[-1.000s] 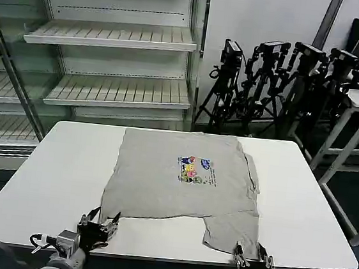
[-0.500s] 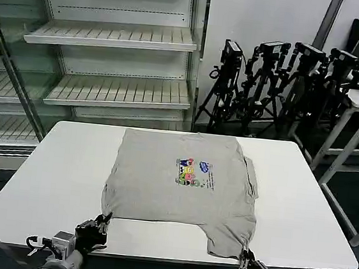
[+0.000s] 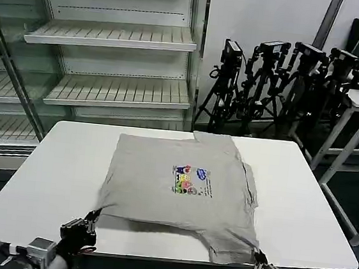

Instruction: Fold and organize the clothes.

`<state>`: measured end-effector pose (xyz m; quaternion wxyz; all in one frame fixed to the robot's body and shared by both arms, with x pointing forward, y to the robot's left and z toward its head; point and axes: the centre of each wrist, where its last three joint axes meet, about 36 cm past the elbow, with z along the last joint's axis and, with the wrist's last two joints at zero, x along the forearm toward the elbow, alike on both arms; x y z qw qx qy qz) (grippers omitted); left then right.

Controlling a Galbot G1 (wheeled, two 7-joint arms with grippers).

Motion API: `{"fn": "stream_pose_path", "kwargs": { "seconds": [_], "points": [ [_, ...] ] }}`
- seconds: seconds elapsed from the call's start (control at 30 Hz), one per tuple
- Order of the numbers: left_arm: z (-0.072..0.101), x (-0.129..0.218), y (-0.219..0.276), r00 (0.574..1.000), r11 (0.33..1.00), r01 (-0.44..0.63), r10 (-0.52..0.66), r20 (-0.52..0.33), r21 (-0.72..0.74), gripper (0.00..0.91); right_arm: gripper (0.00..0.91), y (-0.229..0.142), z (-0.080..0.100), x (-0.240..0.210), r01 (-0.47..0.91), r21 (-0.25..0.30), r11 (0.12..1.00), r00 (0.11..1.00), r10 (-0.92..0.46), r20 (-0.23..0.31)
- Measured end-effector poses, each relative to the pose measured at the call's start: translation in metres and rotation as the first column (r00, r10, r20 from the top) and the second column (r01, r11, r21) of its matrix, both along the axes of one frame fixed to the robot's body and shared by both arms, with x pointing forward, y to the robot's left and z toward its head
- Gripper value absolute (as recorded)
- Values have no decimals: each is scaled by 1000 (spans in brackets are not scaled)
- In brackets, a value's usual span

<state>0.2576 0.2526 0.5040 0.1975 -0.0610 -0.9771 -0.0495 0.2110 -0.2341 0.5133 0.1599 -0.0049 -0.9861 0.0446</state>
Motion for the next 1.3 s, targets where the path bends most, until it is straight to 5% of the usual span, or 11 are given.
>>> {"fn": "stream_pose_path", "kwargs": {
  "seconds": [0.43,0.9,1.23,1.27,1.3],
  "points": [
    [-13,48,13,997,993,70,-73,29,91,40,0,-17,-19,81,-41,-3,999,995,41,90],
    [-43,125,12,992,977,116,-121,22,179,40,0,-24,-36,192,-127,-62,990,989,132,74],
    [-59,148,6,992,969,124,-127,3,216,71,0,-20,-42,247,-155,-115,981,985,162,57],
    [-59,149,5,992,969,122,-126,4,217,171,71,-19,-44,250,-154,-121,981,986,161,51],
    [-60,150,5,992,969,119,-123,5,218,494,907,-18,-45,253,-155,-124,980,986,162,48]
  ]
}}
